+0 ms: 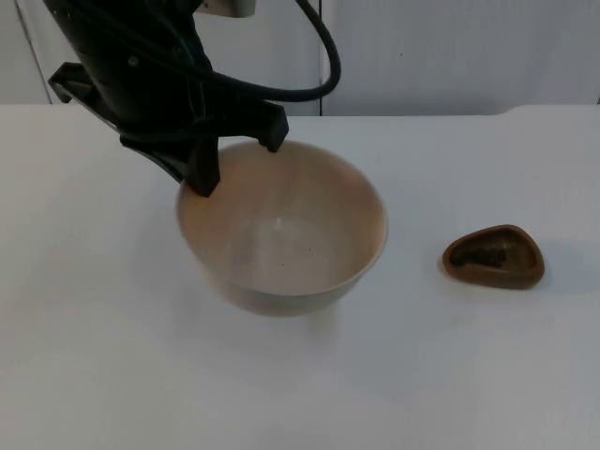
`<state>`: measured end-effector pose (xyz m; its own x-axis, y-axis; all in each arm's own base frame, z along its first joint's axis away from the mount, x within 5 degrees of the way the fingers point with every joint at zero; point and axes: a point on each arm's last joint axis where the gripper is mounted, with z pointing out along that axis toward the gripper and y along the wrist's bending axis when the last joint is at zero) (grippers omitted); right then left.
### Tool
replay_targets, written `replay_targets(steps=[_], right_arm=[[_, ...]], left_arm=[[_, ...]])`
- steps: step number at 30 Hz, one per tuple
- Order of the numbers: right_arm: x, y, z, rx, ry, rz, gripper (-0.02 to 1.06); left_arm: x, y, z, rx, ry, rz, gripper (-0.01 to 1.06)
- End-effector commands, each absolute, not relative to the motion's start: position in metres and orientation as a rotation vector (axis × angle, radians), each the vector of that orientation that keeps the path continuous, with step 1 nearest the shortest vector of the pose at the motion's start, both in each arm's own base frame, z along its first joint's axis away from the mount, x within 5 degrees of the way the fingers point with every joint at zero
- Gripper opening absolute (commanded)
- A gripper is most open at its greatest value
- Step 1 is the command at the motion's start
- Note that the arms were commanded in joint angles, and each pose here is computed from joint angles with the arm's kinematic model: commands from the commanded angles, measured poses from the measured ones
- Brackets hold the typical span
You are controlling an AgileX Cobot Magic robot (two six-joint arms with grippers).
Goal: Pick up the bowl with the left hand and pour the coffee beans from the cup into the bowl with the right hand.
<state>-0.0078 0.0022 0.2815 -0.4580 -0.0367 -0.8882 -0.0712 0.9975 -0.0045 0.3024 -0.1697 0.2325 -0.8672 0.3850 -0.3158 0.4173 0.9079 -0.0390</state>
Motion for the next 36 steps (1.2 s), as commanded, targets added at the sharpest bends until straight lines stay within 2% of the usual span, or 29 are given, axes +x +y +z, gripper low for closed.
replay_targets(steps=[1,8,13,26,31,36], right_arm=[[-0.008,0.004,0.281,-0.072,2.040,0.062,1.05],[-0.005,0.008,0.282,-0.057,2.050,0.133,1.05],[0.018,0.009,0.294,-0.038,2.107,0.154,1.04],[0.090,0.011,0.330,-0.022,2.234,0.153,1.04],[0.124,0.013,0.334,-0.017,2.325,0.157,1.04],[0.159,0.018,0.331,-0.001,2.423,0.224,1.04]], left_arm=[[0.301,-0.171,0.234,0.590,2.761,-0.152,0.00],[0.300,-0.171,0.234,0.586,2.763,-0.158,0.00],[0.302,-0.172,0.234,0.591,2.746,-0.165,0.00],[0.308,-0.175,0.180,0.611,2.779,-0.146,0.00],[0.309,-0.176,0.177,0.611,2.781,-0.145,0.00],[0.310,-0.176,0.173,0.616,2.793,-0.138,0.00]])
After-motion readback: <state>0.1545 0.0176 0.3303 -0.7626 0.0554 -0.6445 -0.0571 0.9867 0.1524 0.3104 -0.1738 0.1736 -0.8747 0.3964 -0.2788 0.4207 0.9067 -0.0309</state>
